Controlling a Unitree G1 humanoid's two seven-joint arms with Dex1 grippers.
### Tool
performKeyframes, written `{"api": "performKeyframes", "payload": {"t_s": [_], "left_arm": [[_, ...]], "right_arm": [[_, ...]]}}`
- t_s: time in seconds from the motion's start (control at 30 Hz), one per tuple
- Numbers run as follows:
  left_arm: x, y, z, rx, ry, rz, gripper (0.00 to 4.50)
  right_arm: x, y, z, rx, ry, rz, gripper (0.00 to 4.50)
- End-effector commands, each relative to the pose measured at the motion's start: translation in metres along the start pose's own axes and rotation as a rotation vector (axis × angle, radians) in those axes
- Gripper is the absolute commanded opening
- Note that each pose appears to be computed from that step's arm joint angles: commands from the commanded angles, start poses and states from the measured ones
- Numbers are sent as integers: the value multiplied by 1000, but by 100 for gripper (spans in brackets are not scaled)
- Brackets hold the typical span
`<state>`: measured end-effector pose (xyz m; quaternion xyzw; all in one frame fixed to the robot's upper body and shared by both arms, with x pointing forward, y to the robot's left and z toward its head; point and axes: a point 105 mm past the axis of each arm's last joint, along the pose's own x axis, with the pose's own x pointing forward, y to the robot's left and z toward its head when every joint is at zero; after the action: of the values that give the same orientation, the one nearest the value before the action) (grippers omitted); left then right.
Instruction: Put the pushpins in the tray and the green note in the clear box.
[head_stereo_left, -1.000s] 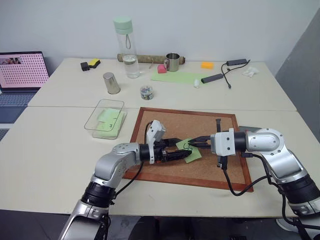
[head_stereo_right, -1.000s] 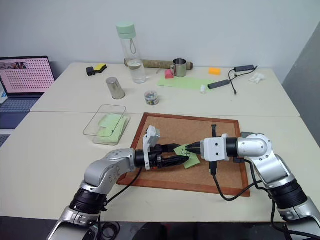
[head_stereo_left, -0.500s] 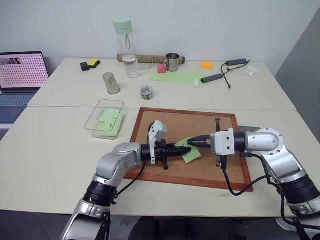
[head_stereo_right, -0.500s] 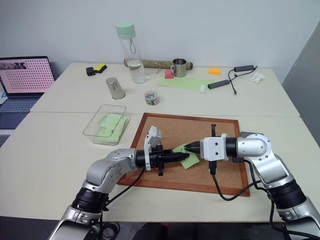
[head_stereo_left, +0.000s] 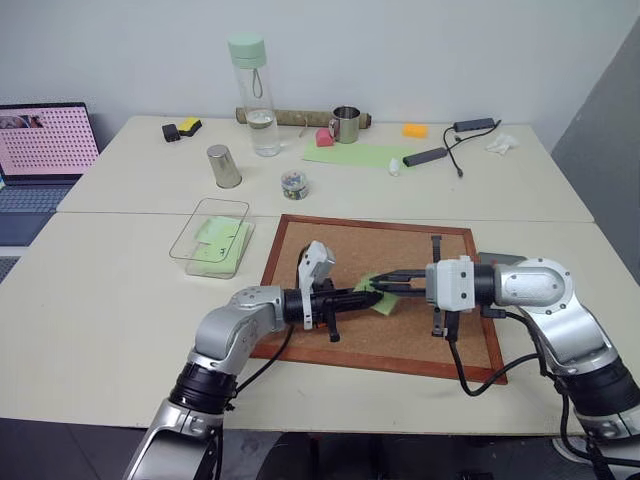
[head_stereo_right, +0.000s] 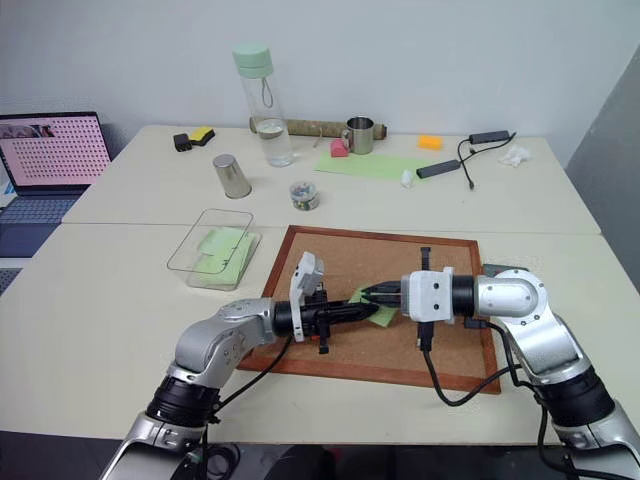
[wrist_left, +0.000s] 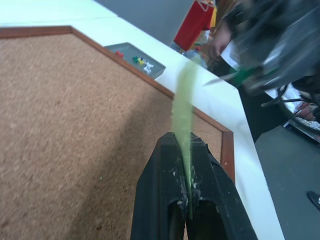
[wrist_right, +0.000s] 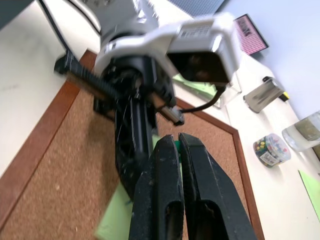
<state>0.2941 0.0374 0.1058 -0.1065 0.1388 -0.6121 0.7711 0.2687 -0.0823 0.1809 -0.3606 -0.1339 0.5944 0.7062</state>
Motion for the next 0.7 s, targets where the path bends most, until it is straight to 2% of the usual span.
{"api": "performKeyframes", "payload": {"t_s": [0.03,0.17,0.3,0.43,0.57,0.7], "left_arm": [[0,0,4,-9,-29,5,4],[0,1,8,-8,-49,15,4],[-5,-2,21,38,-82,24,4],[-13,-10,30,111,-90,33,4],[-21,-20,36,175,-84,32,4],[-26,-26,42,217,-84,38,4]], "right_arm": [[-14,-11,17,48,-29,-71,0],[-37,-35,15,176,-1,-242,0],[-86,-54,-29,296,213,-472,0],[-132,-54,-74,372,432,-683,0],[-158,-45,-107,485,550,-813,0],[-168,-32,-134,609,602,-864,0]]}}
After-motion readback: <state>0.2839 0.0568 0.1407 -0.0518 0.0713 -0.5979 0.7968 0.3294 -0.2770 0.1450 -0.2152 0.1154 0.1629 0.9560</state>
